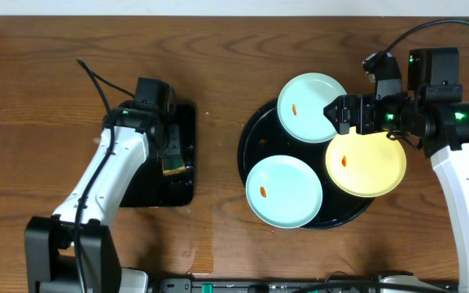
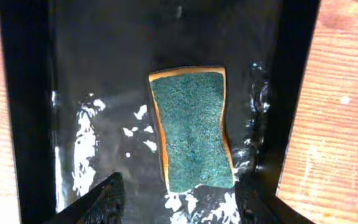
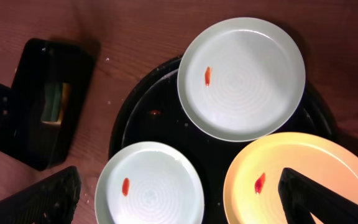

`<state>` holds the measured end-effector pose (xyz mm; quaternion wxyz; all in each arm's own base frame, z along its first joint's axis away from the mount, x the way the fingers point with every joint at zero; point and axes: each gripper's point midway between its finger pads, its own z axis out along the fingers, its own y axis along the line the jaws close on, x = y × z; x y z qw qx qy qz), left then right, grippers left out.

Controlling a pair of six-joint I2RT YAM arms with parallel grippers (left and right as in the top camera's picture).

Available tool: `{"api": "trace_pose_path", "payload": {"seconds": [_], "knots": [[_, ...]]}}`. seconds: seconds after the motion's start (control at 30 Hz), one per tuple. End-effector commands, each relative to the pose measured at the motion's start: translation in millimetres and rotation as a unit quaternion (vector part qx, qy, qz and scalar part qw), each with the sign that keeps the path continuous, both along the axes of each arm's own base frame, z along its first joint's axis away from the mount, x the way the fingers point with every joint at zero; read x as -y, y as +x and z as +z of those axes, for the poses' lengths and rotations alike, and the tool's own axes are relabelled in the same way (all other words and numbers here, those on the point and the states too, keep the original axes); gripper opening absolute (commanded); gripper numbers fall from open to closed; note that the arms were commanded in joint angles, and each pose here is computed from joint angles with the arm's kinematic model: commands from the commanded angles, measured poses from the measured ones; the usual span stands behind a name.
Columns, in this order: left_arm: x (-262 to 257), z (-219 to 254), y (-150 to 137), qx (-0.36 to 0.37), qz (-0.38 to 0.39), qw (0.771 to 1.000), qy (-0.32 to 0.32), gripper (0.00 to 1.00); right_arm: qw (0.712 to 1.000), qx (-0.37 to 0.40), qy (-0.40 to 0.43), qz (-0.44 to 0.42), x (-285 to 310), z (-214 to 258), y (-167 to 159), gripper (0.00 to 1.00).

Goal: Clean dirty plates on tray and stack at the side

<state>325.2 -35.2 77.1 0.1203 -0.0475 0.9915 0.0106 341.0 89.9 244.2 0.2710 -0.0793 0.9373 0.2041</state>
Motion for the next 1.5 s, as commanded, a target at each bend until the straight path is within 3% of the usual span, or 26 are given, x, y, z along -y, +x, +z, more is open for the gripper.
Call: {"api": "trace_pose_path", "payload": {"seconds": [0.0, 0.17, 0.37, 0.5, 0.7, 0.97, 1.1, 1.27, 1.47], "knots": [[0.1, -18.6, -6.0, -0.024, 0.006, 1.0, 0.002, 0.6, 1.0, 0.003, 0.008, -0.01, 4.4, 4.8, 4.1, 0.99], [1.0, -40.6, -2.6, -0.041, 0.021, 0.999, 0.0, 0.59, 1.0, 0.002, 0.008, -0.01, 4.3, 4.6, 3.9, 0.99], [3.1, -62.6, 3.4, -0.049, 0.103, 0.993, -0.012, 0.55, 1.0, 0.0, 0.008, -0.01, 4.1, 4.0, 3.0, 0.99], [8.2, -70.7, 3.8, -0.055, 0.095, 0.994, -0.011, 0.39, 1.0, -0.003, 0.008, -0.01, 4.2, 3.3, 1.8, 0.99], [11.1, -76.5, 1.5, -0.063, 0.073, 0.995, -0.004, 0.25, 1.0, -0.004, 0.007, -0.01, 4.2, 2.9, 1.2, 0.99], [10.3, -90.9, -3.4, -0.085, 0.054, 0.995, 0.004, 0.19, 1.0, -0.008, 0.007, -0.01, 4.3, 1.9, -0.4, 0.99], [9.9, -96.1, -6.1, -0.094, 0.055, 0.994, 0.006, 0.08, 1.0, -0.01, 0.007, -0.01, 4.3, 1.5, -1.0, 0.99], [11.3, -77.1, 2.9, -0.08, 0.055, 0.995, 0.003, 0.07, 1.0, -0.011, 0.007, -0.01, 4.4, 1.3, -1.2, 0.99], [15.0, -17.2, 23.7, -0.017, 0.054, 0.998, -0.012, 0.07, 1.0, -0.009, 0.001, -0.013, 6.3, 0.8, -0.3, 0.99]]}}
